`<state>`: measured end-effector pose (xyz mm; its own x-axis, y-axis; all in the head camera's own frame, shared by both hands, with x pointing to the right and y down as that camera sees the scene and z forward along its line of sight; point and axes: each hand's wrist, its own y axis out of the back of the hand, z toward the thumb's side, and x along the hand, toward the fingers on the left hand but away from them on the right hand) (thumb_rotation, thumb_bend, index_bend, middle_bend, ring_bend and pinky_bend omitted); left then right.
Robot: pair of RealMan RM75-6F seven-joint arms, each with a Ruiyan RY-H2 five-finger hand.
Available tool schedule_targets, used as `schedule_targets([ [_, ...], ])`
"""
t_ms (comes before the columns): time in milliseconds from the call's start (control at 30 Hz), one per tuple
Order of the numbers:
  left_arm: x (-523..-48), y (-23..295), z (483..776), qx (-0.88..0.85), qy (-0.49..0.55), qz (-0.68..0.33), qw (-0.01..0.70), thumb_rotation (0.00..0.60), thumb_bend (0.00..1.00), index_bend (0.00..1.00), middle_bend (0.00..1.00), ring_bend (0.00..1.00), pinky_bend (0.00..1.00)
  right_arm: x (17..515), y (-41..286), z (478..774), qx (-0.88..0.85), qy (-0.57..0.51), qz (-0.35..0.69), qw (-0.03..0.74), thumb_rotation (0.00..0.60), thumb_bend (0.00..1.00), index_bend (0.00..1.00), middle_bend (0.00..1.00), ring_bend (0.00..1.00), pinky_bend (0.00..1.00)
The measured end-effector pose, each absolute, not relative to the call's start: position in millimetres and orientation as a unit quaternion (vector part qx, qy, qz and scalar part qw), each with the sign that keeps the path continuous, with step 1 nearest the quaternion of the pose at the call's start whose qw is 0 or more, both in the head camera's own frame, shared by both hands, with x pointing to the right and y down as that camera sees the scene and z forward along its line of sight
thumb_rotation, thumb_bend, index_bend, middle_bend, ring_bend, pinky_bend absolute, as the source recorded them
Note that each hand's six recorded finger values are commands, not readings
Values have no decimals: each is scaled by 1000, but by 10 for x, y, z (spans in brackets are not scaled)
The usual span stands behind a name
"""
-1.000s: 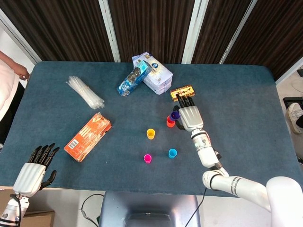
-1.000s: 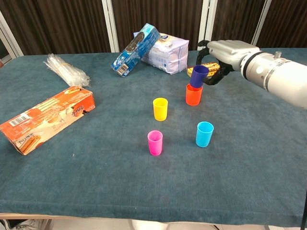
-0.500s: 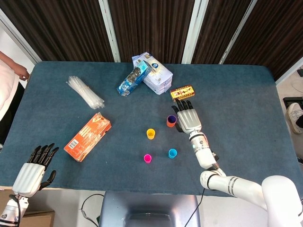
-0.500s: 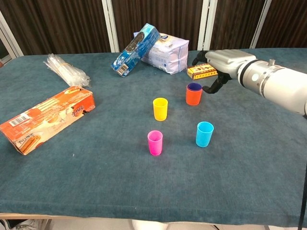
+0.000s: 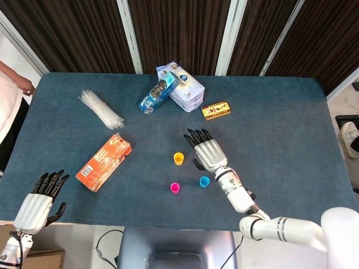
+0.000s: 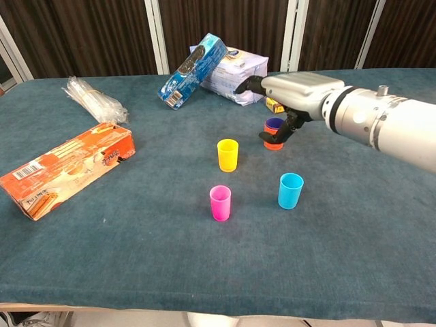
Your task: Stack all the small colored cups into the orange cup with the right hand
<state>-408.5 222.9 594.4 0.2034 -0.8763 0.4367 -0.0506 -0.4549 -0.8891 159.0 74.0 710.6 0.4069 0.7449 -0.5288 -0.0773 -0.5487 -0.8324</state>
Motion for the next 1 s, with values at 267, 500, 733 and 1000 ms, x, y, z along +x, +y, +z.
schedule_targets([
  [267,-4096,2228,5942,-671,345,-528,389,600,461,0,0,0,49,1327,819,7369,-719,-200,518,418,600,513,351,0,0,0],
  [500,-4103,2219,5942,-672,347,-528,388,600,460,0,0,0,49,1163,827,7523,-719,-198,526,409,600,514,385,0,0,0],
  [733,-4106,2216,5933,-673,348,-526,387,600,460,0,0,0,49,1034,831,7585,-726,-208,521,397,600,513,463,0,0,0],
  [1000,-4108,2218,5927,-673,348,-525,388,600,460,0,0,0,49,1013,824,7585,-721,-216,521,403,600,513,551,10,0,0],
])
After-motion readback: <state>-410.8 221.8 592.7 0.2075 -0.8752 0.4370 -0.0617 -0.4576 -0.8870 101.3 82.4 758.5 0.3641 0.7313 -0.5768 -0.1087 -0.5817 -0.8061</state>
